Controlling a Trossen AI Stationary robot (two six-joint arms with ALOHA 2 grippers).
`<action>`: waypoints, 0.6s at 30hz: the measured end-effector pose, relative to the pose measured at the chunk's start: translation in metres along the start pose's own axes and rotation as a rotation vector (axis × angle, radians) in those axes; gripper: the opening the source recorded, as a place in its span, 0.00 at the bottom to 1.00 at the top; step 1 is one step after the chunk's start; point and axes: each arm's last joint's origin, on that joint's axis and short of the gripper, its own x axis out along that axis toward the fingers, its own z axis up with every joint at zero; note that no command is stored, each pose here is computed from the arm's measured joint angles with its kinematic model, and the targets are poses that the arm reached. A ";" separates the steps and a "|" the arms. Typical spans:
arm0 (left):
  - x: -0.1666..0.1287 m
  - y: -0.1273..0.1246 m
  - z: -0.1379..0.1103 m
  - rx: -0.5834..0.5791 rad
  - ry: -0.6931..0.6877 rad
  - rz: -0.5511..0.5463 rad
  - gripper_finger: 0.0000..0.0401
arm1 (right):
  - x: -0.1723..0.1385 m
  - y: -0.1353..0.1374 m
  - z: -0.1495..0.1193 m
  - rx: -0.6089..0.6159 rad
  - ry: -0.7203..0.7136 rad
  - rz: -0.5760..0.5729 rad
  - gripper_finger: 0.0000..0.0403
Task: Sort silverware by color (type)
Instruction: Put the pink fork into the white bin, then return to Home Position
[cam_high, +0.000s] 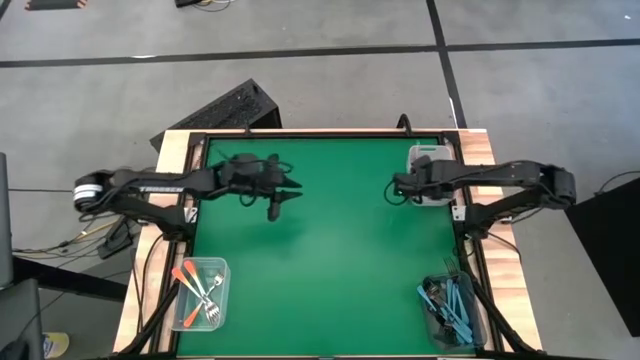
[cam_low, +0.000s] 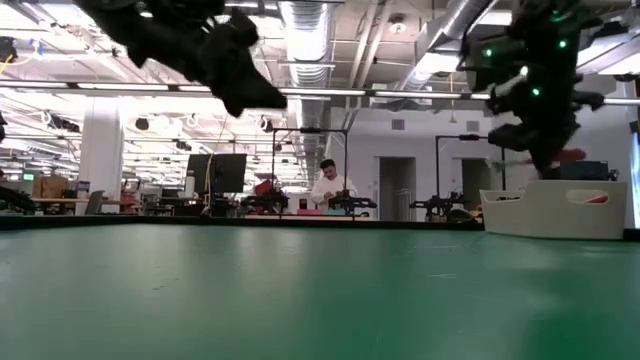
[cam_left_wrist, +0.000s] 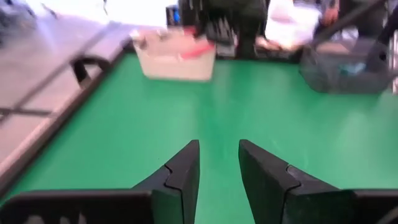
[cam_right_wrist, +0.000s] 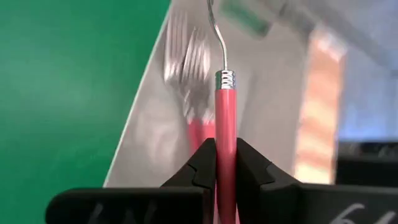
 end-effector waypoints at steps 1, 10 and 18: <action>-0.006 -0.001 0.001 0.003 -0.025 0.012 0.25 | 0.004 -0.002 0.000 0.000 0.026 -0.001 0.11; -0.038 -0.004 0.014 0.019 -0.159 0.050 0.25 | 0.018 -0.014 0.017 -0.043 0.112 0.081 0.21; -0.063 -0.014 0.024 0.045 -0.233 0.029 0.25 | 0.005 -0.019 0.020 -0.027 0.013 0.136 0.49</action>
